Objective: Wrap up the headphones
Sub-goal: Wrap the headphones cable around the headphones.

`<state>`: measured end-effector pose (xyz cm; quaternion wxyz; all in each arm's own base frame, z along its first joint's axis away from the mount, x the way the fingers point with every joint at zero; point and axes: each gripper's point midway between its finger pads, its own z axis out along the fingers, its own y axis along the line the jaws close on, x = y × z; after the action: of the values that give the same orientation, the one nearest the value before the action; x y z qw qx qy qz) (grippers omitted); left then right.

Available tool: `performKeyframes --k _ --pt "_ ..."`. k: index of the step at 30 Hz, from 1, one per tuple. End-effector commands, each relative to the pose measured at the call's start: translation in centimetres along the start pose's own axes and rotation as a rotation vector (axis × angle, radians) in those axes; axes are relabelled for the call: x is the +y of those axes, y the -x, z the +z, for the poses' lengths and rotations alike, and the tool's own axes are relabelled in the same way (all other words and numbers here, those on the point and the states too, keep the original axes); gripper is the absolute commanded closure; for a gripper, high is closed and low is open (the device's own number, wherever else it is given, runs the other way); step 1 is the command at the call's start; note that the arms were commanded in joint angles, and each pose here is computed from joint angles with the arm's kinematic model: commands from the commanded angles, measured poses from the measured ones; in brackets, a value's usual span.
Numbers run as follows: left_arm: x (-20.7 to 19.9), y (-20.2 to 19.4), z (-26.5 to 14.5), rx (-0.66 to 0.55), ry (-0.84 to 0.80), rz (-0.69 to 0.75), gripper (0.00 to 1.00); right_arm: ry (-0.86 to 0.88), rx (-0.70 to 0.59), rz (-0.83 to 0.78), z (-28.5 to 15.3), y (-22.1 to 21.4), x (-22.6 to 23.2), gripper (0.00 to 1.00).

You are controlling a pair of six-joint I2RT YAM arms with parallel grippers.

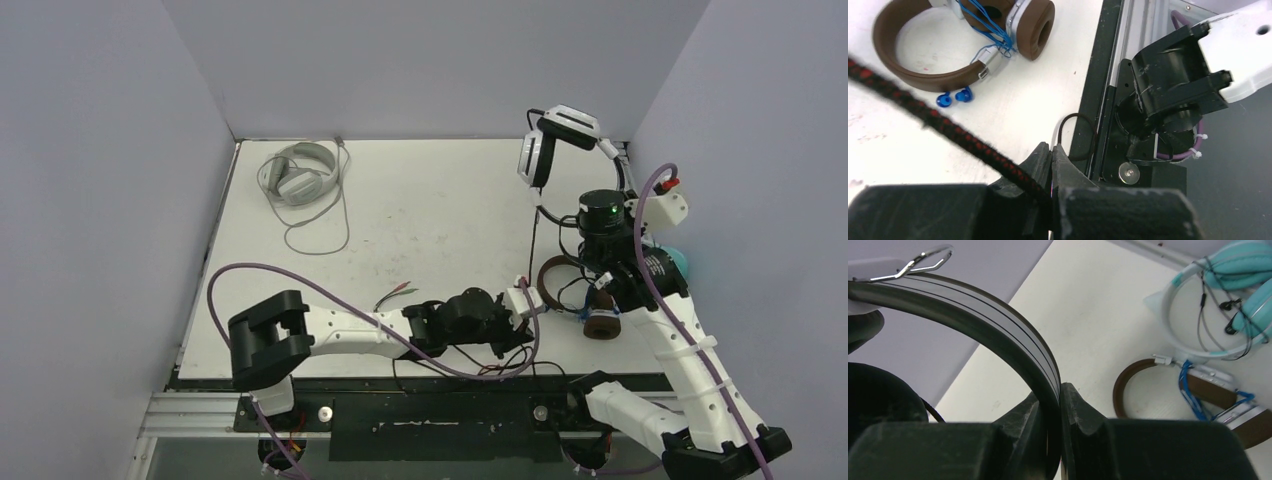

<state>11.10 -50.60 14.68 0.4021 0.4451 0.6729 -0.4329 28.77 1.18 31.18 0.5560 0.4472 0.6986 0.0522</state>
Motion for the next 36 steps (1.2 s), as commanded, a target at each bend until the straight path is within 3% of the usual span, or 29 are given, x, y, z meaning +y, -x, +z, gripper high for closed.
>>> performKeyframes --k 1,7,13,22,30,36 --pt "0.4 2.3 -3.3 -0.004 0.061 0.07 1.0 0.006 -0.196 -0.02 0.1 4.9 1.8 1.0" --pt "-1.5 2.4 -5.8 0.059 0.054 0.159 1.0 -0.095 -0.22 -0.146 1.7 3.6 -0.3 1.0" --pt "-0.2 3.6 -9.2 0.108 0.179 0.235 1.0 -0.135 -0.203 -0.248 2.9 2.1 -1.1 1.0" --pt "-3.4 5.6 -11.2 0.064 0.052 0.214 1.0 -0.193 -0.157 -0.24 4.4 0.1 -2.2 1.0" --pt "0.2 5.5 -12.1 0.058 0.222 0.203 1.0 0.067 0.012 -0.312 3.4 -1.7 1.8 1.0" --pt "7.0 4.7 -13.8 -0.004 0.292 -0.035 1.0 0.378 0.057 -0.334 -1.0 0.0 6.0 1.0"
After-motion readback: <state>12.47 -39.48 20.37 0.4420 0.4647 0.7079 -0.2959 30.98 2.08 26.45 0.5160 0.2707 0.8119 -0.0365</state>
